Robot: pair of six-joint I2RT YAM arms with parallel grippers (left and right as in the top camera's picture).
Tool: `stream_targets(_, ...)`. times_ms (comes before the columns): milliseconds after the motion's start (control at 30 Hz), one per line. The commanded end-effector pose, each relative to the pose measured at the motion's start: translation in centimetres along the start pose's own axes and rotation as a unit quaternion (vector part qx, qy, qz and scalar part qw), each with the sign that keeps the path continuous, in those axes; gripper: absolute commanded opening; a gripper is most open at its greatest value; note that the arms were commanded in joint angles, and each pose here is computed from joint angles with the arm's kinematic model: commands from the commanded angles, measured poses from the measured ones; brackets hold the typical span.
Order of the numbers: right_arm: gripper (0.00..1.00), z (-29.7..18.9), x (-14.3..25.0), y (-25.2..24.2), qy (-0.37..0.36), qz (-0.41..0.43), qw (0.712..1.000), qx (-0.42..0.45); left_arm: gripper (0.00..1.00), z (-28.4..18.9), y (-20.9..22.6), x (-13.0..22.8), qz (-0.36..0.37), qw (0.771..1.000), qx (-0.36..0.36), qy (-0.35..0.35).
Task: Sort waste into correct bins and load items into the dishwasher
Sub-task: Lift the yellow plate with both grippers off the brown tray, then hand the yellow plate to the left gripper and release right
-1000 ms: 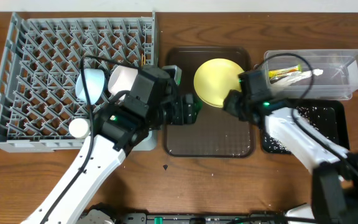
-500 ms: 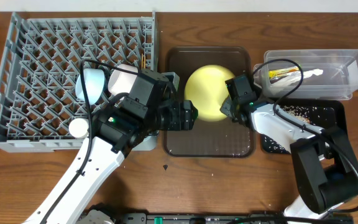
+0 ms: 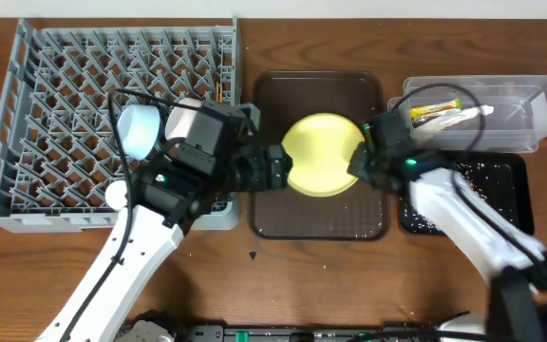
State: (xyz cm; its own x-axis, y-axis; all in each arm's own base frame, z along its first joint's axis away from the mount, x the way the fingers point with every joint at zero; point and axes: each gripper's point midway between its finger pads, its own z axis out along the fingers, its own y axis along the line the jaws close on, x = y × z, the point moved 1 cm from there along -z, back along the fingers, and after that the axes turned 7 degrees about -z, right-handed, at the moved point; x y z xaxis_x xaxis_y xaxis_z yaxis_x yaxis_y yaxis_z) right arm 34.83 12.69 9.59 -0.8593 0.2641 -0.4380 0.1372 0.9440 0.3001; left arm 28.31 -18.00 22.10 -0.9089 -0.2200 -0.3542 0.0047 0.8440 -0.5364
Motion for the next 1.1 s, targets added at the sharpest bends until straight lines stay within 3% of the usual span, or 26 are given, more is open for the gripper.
stream_targets(0,0.01,-5.0,-2.0,2.5,-0.042,-0.09,0.99,-0.099,0.92,-1.2,-0.4,-0.9,-0.014,0.999,0.045,0.007)
stream_targets(167,0.01,-10.7,-2.7,5.0,-0.087,-0.151,0.963,-0.205,0.92,-2.0,-1.2,-1.0,-0.034,0.993,0.107,0.033)
stream_targets(367,0.01,-12.4,-1.9,6.5,-0.082,-0.167,0.948,-0.258,0.92,-3.0,-4.2,-0.6,-0.009,0.979,0.197,0.057)
stream_targets(467,0.01,-13.2,-1.1,7.7,-0.072,-0.193,0.93,-0.303,0.88,-3.1,-4.4,-0.5,-0.003,0.977,0.203,0.061)
stream_targets(533,0.01,-13.8,-0.7,8.5,-0.067,-0.207,0.918,-0.33,0.7,-3.1,-4.4,-0.3,0.006,0.977,0.202,0.063)
stream_targets(600,0.01,-13.8,-0.6,8.5,-0.066,-0.207,0.917,-0.333,0.35,-3.1,-4.3,-0.2,0.005,0.977,0.201,0.064)
stream_targets(633,0.01,-13.8,-0.6,8.5,-0.066,-0.207,0.918,-0.333,0.23,-3.1,-4.3,-0.2,0.007,0.977,0.202,0.063)
stream_targets(700,0.06,-13.8,-0.7,8.5,-0.068,-0.207,0.918,-0.331,0.09,-3.1,-4.3,-0.3,0.022,0.978,0.199,0.056)
stream_targets(800,0.41,-13.1,-1.2,7.6,-0.078,-0.208,0.929,-0.297,0.08,-3.1,-2.9,-1.1,0.02,0.988,0.152,0.024)
stream_targets(833,0.48,-12.8,-1.3,7.2,-0.08,-0.204,0.934,-0.281,0.08,-3.3,-2.1,-1.5,0.02,0.992,0.124,0.006)
stream_targets(967,0.57,-11.8,-1.2,5.4,-0.073,-0.199,0.95,-0.229,0.08,-6.8,2.2,-3.3,0.043,0.994,-0.038,-0.092)
stream_targets(1067,0.58,-11.6,-0.7,5.2,-0.063,-0.209,0.95,-0.225,0.08,-11.9,6.5,-5.0,0.055,0.961,-0.2,-0.18)
